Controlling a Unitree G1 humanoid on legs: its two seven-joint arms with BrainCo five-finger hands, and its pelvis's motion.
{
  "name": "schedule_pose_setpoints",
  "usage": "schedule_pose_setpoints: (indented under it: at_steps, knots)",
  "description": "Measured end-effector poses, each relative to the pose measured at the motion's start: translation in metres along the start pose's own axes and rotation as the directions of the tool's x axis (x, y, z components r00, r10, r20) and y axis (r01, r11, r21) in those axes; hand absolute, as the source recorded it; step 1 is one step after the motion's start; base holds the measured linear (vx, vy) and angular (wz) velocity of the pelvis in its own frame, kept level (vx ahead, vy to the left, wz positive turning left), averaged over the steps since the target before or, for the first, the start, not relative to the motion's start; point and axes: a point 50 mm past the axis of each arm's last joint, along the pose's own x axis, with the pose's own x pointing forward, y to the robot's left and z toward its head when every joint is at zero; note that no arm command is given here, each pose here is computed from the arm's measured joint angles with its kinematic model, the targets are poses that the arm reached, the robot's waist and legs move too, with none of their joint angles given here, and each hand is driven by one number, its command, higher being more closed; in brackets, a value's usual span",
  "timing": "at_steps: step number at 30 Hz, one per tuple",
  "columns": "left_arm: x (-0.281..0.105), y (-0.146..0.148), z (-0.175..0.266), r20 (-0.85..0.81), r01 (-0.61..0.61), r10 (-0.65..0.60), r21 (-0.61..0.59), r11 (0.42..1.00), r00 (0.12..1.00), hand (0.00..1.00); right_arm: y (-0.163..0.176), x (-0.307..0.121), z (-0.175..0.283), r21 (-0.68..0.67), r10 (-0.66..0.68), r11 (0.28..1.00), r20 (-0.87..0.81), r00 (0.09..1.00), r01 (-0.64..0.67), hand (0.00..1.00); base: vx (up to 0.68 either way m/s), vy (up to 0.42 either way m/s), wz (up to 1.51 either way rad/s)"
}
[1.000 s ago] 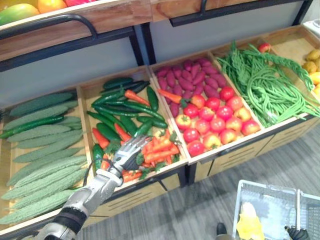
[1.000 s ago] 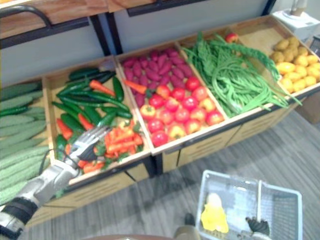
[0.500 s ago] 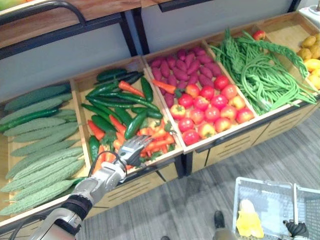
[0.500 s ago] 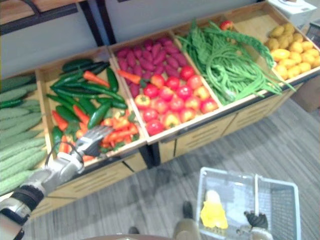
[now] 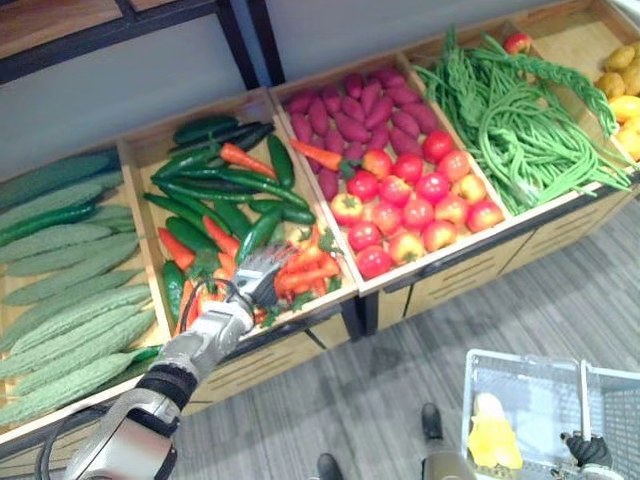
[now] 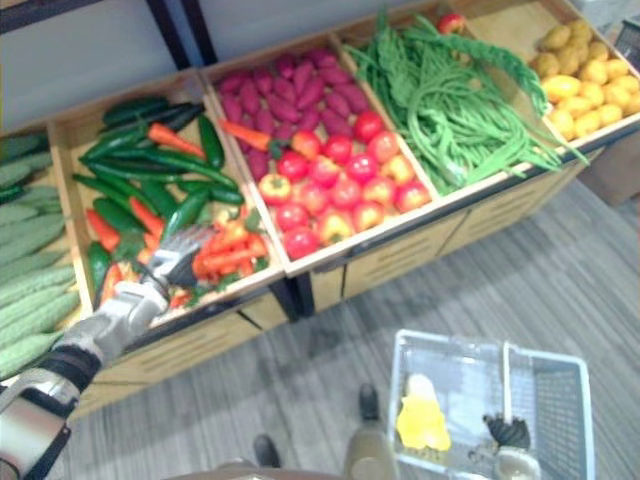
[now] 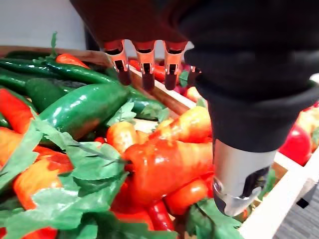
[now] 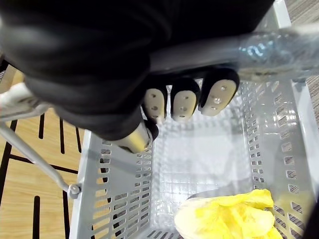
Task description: Pick vegetable in the basket
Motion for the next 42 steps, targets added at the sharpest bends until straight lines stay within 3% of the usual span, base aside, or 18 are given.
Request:
schedule_pose_setpoints:
  at_steps: [20, 37, 38, 42]
  knots:
    - [0.007, 0.011, -0.008, -0.045, -0.031, 0.031, 0.01, 0.999, 0.998, 0.0, 0.012, 0.004, 0.015, -0.009, 0.028, 1.0, 0.039, 0.999, -0.027, 1.0, -0.01, -0.009, -0.02]
    - [0.042, 0.053, -0.003, -0.07, -0.173, 0.173, -0.003, 0.985, 0.983, 0.0, 0.02, 0.009, 0.043, 0.007, 0.034, 0.999, 0.132, 0.991, -0.035, 1.0, -0.01, 0.0, -0.06]
    - [0.042, 0.055, -0.006, -0.087, -0.183, 0.181, -0.012, 0.983, 0.98, 1.0, 0.022, 0.009, 0.045, 0.001, 0.041, 0.999, 0.142, 0.989, -0.041, 1.0, -0.04, -0.003, -0.13]
    - [0.042, 0.062, -0.016, -0.155, -0.235, 0.226, -0.042, 0.971, 0.962, 1.0, 0.025, 0.009, 0.049, -0.01, 0.056, 0.998, 0.161, 0.985, -0.055, 1.0, -0.06, -0.023, -0.09]
